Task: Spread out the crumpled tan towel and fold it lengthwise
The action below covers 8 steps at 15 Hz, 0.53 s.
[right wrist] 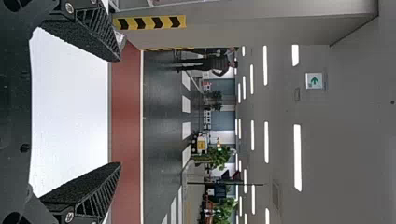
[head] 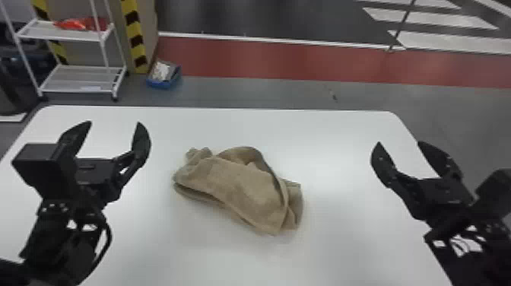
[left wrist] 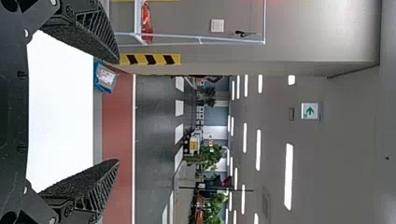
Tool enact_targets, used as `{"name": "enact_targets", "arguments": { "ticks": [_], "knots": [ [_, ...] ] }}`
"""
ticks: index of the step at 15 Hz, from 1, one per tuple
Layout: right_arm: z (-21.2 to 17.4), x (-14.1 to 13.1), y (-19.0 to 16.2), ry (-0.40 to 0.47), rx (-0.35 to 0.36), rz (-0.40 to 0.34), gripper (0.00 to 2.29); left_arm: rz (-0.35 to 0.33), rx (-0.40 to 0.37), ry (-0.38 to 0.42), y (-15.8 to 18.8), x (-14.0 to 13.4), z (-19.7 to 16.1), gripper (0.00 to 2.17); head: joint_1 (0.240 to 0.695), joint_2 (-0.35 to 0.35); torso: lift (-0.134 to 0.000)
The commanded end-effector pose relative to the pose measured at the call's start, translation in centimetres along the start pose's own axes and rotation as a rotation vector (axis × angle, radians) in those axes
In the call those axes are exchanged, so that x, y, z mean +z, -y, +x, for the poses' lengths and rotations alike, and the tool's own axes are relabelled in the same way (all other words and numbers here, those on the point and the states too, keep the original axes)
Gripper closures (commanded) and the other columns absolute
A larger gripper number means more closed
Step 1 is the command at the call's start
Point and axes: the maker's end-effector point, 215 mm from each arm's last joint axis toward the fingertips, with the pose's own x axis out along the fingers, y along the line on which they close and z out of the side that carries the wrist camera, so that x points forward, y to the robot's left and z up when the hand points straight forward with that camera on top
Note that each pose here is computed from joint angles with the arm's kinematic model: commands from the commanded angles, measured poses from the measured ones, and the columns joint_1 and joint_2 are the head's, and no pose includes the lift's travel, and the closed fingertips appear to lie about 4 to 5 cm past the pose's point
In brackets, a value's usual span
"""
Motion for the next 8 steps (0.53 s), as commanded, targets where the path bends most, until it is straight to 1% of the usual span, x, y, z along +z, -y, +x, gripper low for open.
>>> {"name": "enact_targets", "arguments": {
  "ticks": [1, 8],
  "knots": [
    [-0.17, 0.26, 0.15, 0.003, -0.002, -0.002, 0.09, -0.004, -0.002, 0.0, 0.45, -0.01, 0.08, 0.15, 0.695, -0.135, -0.124],
    [-0.02, -0.07, 0.29, -0.002, -0.008, 0.002, 0.09, -0.002, -0.006, -0.003, 0.55, -0.16, -0.01, 0.14, 0.695, -0.146, -0.124]
  ]
}}
